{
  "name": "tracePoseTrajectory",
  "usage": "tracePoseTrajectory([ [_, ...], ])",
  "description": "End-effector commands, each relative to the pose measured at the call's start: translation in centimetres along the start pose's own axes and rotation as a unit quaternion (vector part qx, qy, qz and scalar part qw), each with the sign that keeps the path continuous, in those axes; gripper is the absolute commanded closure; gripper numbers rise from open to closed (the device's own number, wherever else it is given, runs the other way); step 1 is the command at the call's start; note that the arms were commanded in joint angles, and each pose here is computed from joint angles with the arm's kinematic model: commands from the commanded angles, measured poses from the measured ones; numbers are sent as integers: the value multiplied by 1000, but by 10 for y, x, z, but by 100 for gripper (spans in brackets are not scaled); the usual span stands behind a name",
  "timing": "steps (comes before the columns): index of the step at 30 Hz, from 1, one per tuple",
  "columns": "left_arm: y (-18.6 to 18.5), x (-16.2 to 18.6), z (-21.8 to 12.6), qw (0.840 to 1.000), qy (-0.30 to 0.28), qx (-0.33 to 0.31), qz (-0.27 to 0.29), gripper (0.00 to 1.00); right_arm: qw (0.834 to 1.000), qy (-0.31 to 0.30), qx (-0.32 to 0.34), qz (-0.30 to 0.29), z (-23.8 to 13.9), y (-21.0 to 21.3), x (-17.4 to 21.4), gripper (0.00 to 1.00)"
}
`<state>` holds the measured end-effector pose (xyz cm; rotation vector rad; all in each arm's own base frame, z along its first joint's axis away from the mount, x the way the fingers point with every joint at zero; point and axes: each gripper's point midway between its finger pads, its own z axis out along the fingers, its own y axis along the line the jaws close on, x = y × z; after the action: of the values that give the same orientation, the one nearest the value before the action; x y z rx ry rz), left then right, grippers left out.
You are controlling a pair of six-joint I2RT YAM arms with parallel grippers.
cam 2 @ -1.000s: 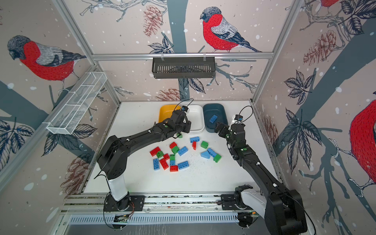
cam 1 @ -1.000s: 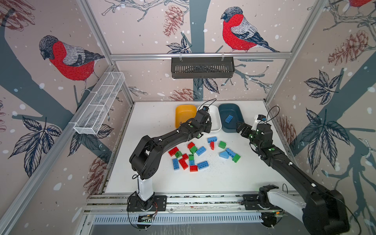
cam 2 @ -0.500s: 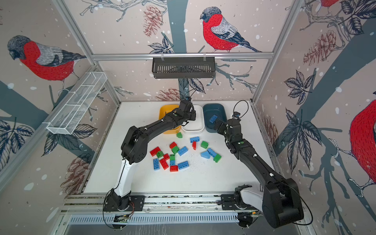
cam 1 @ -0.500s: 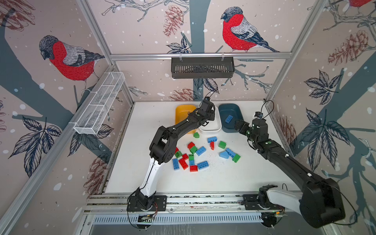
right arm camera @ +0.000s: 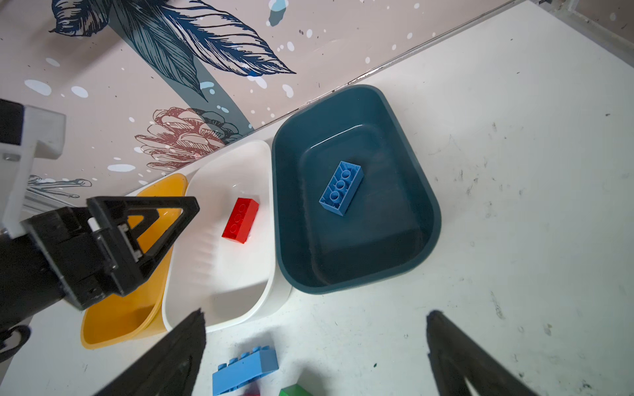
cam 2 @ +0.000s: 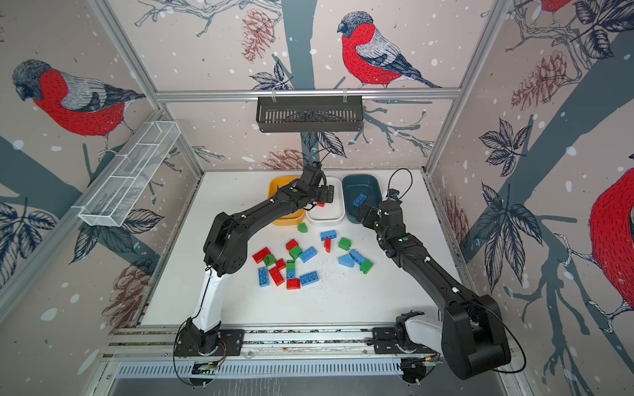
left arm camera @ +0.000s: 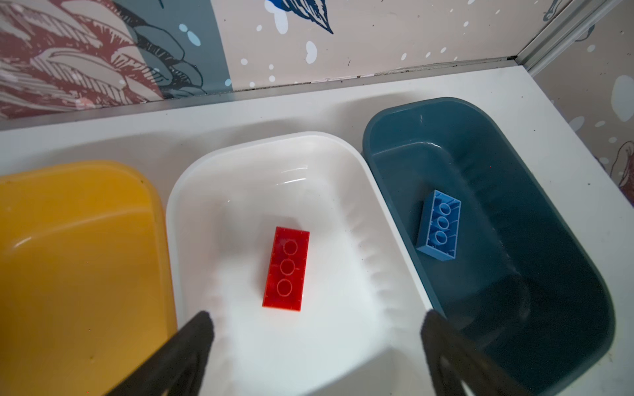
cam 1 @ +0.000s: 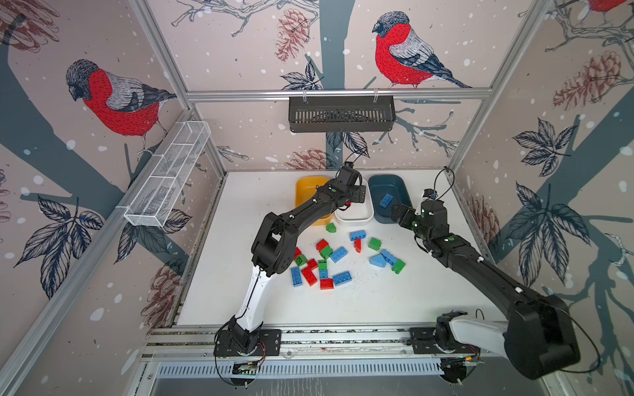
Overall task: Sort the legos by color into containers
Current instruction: 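Grasp a red brick with the left gripper and drop it into the white tub, then lower the left gripper onto a green brick beside the yellow tub while the right hovers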
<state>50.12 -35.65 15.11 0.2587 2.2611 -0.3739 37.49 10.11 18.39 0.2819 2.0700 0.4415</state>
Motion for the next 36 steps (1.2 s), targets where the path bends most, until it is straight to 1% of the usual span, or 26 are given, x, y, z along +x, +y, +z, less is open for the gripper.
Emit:
tracePoseTrajectory([
  [1, 7, 5, -17, 1000, 1, -18, -14, 3, 1000, -4, -16, -11, 1, 10, -4, 1],
  [6, 18, 26, -50, 999, -4, -27, -30, 3, 998, 0, -50, -48, 1, 31, 1, 1],
  [10, 35, 54, -67, 996, 9, -47, -73, 3, 996, 4, -60, -58, 4, 41, 3, 1],
  [13, 45, 77, -74, 993, 24, -57, -102, 3, 995, 1, -74, -63, 2, 51, 1, 1],
  [14, 47, 83, -75, 992, 26, -58, -105, 3, 994, 9, -80, -69, 7, 54, 7, 0],
  [17, 52, 98, -79, 991, 30, -76, -104, 3, 987, 14, -127, -97, 4, 75, 15, 1],
  [20, 69, 113, -78, 984, 40, -127, -120, 3, 979, 23, -153, -130, 1, 89, 25, 2],
  [22, 74, 120, -73, 982, 45, -139, -120, 3, 977, 29, -158, -143, 1, 95, 31, 2],
  [26, 72, 125, -59, 981, 55, -144, -118, 9, 979, 32, -147, -139, 5, 96, 34, 1],
  [28, 67, 124, -53, 983, 58, -134, -114, 14, 980, 32, -144, -136, 6, 96, 34, 1],
  [31, 64, 126, -48, 984, 59, -125, -114, 16, 981, 26, -139, -136, 6, 96, 32, 1],
  [36, 68, 133, -39, 982, 60, -144, -106, 23, 982, 18, -132, -136, 5, 95, 28, 1],
])
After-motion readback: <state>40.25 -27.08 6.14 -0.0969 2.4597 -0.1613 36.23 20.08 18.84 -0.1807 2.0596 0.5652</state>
